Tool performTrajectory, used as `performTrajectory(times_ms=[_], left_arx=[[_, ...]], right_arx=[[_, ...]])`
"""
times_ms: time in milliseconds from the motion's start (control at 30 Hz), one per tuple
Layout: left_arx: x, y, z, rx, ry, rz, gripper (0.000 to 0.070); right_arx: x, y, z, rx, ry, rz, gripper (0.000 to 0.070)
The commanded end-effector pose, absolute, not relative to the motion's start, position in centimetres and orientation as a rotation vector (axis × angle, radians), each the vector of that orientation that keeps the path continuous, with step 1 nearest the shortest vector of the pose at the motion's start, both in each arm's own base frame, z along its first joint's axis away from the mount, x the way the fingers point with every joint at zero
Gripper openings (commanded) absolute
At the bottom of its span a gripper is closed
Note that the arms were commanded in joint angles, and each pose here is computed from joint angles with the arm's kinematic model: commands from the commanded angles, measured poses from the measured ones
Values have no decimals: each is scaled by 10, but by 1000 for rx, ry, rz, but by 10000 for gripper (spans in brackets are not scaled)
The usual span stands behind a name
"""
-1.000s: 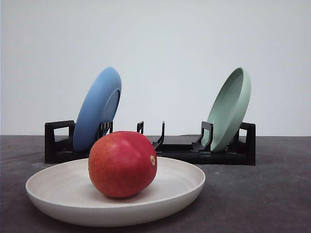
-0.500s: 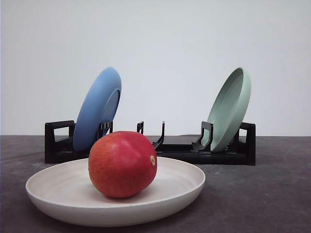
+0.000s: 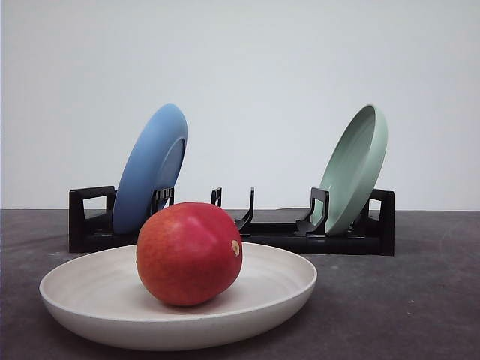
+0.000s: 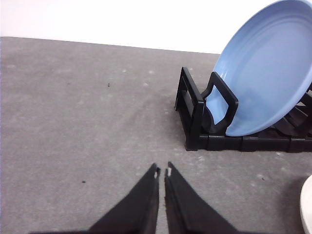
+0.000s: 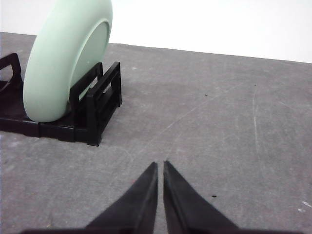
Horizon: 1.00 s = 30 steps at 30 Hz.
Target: Place pomegranate in white plate
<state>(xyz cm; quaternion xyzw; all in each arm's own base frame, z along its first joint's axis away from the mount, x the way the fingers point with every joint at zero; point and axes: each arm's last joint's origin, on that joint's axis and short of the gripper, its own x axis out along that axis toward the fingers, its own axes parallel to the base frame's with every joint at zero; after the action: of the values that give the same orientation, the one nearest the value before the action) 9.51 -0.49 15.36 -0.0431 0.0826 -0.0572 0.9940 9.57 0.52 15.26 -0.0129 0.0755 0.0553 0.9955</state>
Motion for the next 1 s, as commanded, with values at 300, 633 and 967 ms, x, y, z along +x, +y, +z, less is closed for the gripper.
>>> performTrajectory(times_ms=[300,633,967], left_arx=[[95,-5,150,-86,177,-110,0],[95,-5,150,-86,177,-110,0],[95,-5,150,-86,177,-109,0]], right_arx=[[96,5,152,-16,146,109,16],[96,5,152,-16,146,109,16],[96,5,152,-16,146,109,16]])
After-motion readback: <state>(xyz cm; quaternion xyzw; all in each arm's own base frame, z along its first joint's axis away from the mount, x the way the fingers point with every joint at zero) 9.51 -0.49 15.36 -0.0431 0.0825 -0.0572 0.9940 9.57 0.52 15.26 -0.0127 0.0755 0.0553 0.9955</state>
